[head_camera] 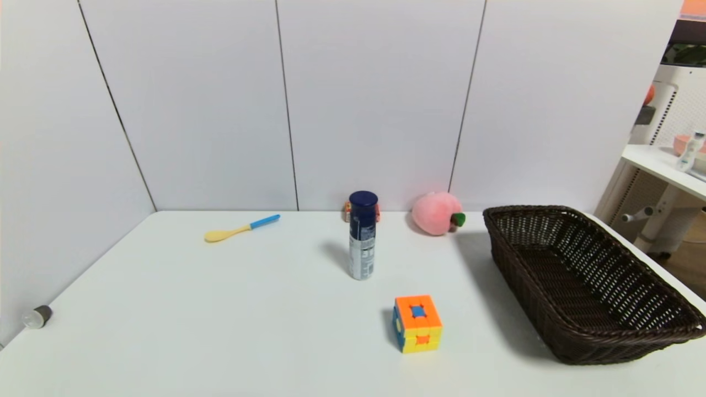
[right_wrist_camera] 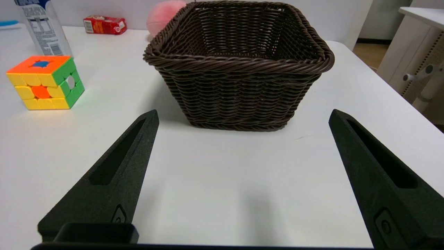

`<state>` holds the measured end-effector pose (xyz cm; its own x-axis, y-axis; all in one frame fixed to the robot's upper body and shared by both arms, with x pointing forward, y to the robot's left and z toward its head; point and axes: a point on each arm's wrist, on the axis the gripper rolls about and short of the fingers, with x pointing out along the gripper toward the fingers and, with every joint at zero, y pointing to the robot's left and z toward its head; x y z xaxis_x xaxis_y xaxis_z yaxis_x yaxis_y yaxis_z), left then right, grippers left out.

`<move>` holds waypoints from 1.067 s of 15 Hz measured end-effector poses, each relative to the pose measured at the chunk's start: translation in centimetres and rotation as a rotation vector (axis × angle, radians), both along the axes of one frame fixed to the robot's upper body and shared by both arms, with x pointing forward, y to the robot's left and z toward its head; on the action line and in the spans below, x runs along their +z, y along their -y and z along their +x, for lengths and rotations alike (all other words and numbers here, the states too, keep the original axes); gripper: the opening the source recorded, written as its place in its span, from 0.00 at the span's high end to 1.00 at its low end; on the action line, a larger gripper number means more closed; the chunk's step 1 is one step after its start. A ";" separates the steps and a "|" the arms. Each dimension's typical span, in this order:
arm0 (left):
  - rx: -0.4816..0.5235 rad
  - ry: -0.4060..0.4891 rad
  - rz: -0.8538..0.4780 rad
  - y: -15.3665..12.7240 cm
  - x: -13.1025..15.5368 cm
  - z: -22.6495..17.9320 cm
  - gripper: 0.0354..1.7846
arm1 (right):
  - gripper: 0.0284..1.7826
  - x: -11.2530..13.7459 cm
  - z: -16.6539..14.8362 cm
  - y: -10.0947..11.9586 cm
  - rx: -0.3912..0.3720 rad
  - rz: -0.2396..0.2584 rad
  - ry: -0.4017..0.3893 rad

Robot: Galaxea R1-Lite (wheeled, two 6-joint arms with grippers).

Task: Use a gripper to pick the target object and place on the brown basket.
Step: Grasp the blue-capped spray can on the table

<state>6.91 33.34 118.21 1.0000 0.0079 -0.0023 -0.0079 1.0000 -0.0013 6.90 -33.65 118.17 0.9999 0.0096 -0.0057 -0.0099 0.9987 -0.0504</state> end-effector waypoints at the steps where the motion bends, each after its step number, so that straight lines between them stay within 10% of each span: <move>1: 0.000 0.000 0.000 0.0 0.0 0.0 0.06 | 0.05 0.0 0.0 0.0 -0.001 0.012 0.002; 6: 0.000 0.000 0.000 0.0 0.0 0.0 0.06 | 0.05 0.8 0.1 0.0 0.018 -0.040 0.008; 11: 0.000 0.000 0.000 0.0 0.0 0.0 0.06 | 0.05 6.9 2.1 -0.1 0.065 -0.142 0.067; 16: -0.001 0.000 0.000 0.0 0.0 0.0 0.06 | 0.05 16.5 7.8 -1.2 0.343 -0.230 0.100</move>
